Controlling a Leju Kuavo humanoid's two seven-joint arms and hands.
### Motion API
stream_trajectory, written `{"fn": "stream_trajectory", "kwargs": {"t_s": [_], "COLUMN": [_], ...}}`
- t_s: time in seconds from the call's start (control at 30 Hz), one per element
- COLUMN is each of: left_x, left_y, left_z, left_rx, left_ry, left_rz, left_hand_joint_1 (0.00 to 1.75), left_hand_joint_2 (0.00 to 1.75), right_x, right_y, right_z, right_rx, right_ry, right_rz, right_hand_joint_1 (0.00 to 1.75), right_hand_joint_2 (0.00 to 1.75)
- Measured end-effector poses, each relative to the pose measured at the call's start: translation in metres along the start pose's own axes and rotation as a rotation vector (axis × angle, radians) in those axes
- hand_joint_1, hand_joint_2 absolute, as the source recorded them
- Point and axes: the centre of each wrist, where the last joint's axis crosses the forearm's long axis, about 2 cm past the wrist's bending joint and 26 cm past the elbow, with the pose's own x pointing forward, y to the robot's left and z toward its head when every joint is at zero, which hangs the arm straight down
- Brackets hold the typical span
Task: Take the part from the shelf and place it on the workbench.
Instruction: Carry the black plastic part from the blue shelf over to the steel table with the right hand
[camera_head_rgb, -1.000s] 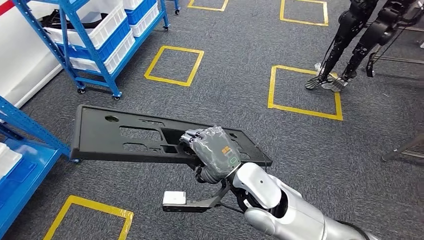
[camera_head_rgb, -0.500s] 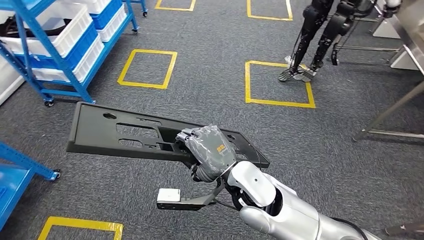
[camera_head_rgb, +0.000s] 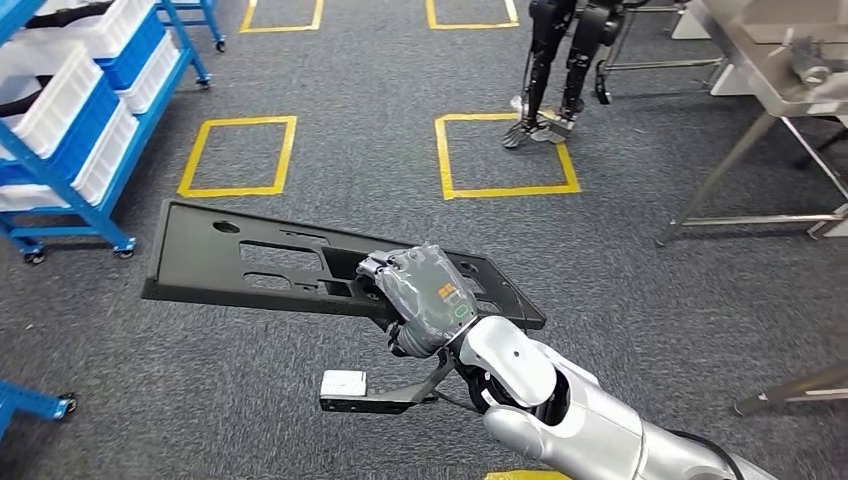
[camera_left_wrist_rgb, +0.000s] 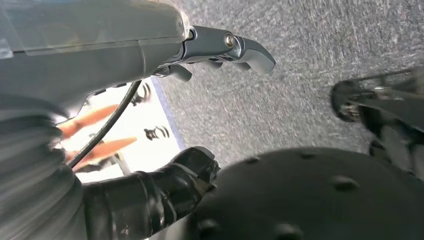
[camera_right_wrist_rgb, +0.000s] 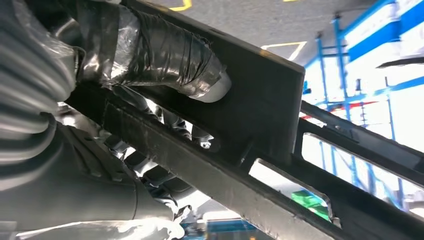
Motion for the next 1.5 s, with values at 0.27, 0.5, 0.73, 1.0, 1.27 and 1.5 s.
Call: {"fn": "stream_trajectory", "kwargs": {"t_s": [0.27,0.5,0.73,1.0,1.27,1.5], "left_x": [0.001,-0.003,-0.002,-0.003,-0.005,-0.01], "left_y": [0.001,-0.003,-0.005,-0.006,-0.011,-0.019], "left_z": [0.0,0.0,0.0,0.0,0.0,-0.001], "left_rx": [0.001,0.016,-0.016,-0.014,-0.005,-0.007], "left_ry": [-0.001,-0.003,-0.017,-0.032,-0.038,-0.024], "left_rz": [0.002,0.016,0.098,0.133,0.123,0.119], "left_hand_joint_1": [0.0,0.0,0.0,0.0,0.0,0.0], "left_hand_joint_2": [1.75,1.75,1.75,1.75,1.75,1.75], "right_x": [-0.001,-0.019,-0.029,-0.012,-0.034,-0.074], "right_y": [0.0,-0.004,-0.021,-0.022,-0.02,-0.035], "right_z": [0.0,0.02,0.013,-0.018,0.007,0.051], "right_rx": [0.001,0.015,0.02,-0.004,0.004,0.021], "right_ry": [0.001,0.007,0.003,-0.023,0.004,0.069], "right_rz": [0.002,0.019,0.086,0.074,0.078,0.126], "right_hand_joint_1": [1.75,1.75,1.75,1.75,1.75,1.75], "right_hand_joint_2": [1.75,1.75,1.75,1.75,1.75,1.75]}}
